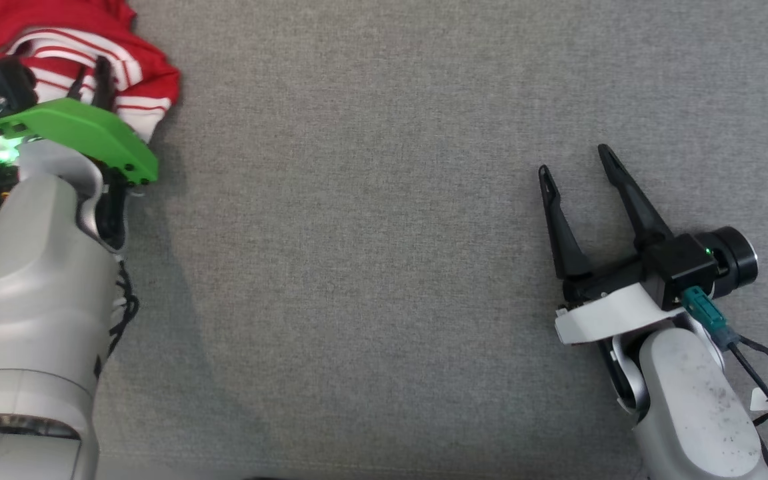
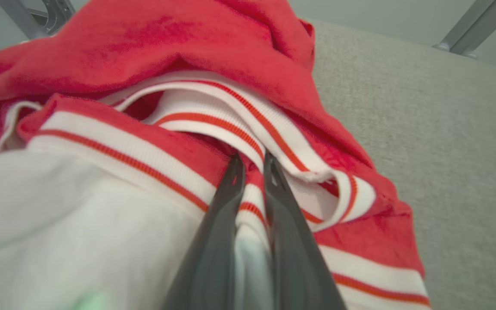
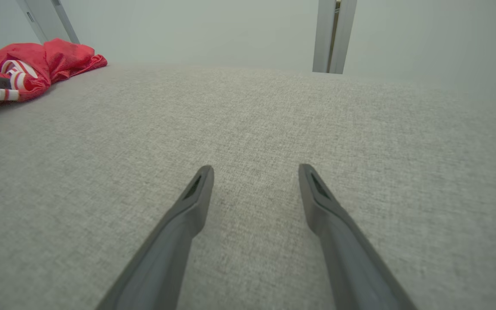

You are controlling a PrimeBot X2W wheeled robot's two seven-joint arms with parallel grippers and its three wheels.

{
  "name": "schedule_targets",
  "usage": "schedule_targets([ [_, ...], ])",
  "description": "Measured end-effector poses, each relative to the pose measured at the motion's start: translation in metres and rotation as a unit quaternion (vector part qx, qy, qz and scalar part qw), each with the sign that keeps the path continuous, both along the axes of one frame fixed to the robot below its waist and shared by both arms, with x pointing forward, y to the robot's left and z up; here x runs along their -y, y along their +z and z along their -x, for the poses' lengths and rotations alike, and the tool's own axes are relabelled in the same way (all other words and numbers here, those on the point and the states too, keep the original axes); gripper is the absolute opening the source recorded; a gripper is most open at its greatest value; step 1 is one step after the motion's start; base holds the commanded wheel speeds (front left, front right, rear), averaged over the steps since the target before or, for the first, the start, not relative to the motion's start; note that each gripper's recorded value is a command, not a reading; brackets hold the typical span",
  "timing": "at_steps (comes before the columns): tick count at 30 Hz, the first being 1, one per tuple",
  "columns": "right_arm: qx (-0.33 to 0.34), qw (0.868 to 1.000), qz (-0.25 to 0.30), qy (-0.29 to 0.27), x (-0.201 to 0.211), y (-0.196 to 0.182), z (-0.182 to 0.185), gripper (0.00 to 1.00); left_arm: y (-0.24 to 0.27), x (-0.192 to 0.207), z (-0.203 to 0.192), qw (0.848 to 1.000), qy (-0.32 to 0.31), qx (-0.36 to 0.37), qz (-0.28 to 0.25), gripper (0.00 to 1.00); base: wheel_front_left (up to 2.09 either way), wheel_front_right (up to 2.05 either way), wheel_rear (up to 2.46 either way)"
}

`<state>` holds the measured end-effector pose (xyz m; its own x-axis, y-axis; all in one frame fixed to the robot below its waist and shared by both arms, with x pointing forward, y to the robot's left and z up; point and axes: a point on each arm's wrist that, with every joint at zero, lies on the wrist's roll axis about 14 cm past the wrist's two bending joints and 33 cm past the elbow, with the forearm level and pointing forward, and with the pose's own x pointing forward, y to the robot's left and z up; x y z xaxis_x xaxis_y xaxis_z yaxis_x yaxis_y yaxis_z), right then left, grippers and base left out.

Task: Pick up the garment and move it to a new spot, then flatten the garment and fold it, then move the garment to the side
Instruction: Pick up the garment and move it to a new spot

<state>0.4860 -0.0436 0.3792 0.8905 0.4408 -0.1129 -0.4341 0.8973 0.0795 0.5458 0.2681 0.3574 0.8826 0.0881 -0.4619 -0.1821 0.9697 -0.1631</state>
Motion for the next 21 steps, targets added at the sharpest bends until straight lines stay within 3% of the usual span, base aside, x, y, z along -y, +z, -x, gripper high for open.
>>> schedule_targets([
  [5,-0.021,1.0,-0.004,-0.016,0.011,0.005,0.021,1.0,0.04,0.061,-0.01,0.995,-0.069,0.068,0.035,0.0,0.0,0.0,0.0],
  [11,-0.021,0.999,-0.02,-0.028,0.017,0.028,0.048,1.0,0.109,0.133,0.011,0.972,-0.177,0.138,0.072,0.0,0.0,0.0,0.0],
  [21,0.022,0.996,-0.044,-0.074,0.047,0.077,0.076,1.0,0.211,0.267,0.102,0.898,-0.365,0.192,0.151,0.0,0.0,0.0,0.0],
])
